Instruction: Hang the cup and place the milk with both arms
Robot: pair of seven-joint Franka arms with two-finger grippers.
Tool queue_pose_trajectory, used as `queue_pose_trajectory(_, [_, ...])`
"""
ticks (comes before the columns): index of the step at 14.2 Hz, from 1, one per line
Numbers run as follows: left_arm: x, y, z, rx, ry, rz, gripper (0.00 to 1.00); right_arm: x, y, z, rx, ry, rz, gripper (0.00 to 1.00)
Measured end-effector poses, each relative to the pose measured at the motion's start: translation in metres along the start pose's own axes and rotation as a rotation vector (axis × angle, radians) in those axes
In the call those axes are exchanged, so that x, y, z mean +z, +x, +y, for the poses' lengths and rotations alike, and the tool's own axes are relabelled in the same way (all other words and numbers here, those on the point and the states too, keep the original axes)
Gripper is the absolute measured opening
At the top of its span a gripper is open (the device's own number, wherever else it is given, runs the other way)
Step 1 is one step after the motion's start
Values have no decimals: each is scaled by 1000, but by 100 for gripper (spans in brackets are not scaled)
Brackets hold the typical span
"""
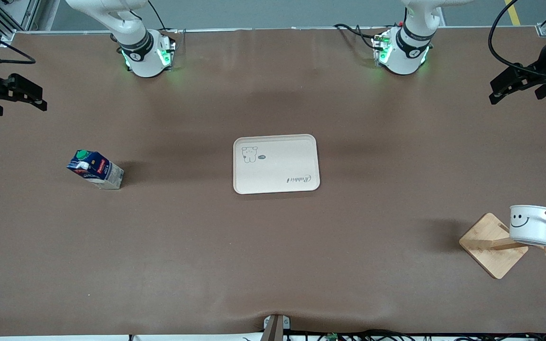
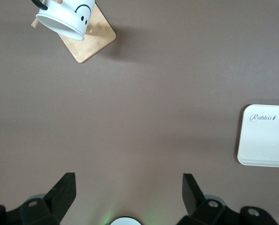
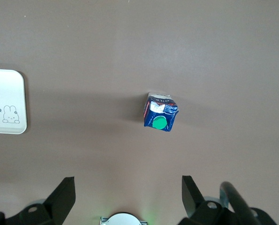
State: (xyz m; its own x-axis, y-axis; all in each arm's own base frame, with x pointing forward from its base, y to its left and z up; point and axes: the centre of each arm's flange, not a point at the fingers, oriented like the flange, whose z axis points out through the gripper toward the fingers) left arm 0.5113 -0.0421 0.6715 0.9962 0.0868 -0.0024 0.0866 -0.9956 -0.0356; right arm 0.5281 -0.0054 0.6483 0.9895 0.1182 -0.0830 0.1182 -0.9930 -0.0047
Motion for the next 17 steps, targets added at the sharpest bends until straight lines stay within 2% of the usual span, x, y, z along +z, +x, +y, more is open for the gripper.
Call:
queue_pose_trajectory(3, [-2, 0, 1, 2, -1, 4, 100, 0, 2, 13, 24, -2, 23, 100])
queue_pose_trajectory(9, [-3, 0, 2, 10, -1, 7, 100, -5, 3, 22, 35, -3, 33, 100])
queue_pose_trajectory(17, [-3, -1, 7, 27, 0, 7, 100, -11, -8, 37, 67, 4, -2, 100])
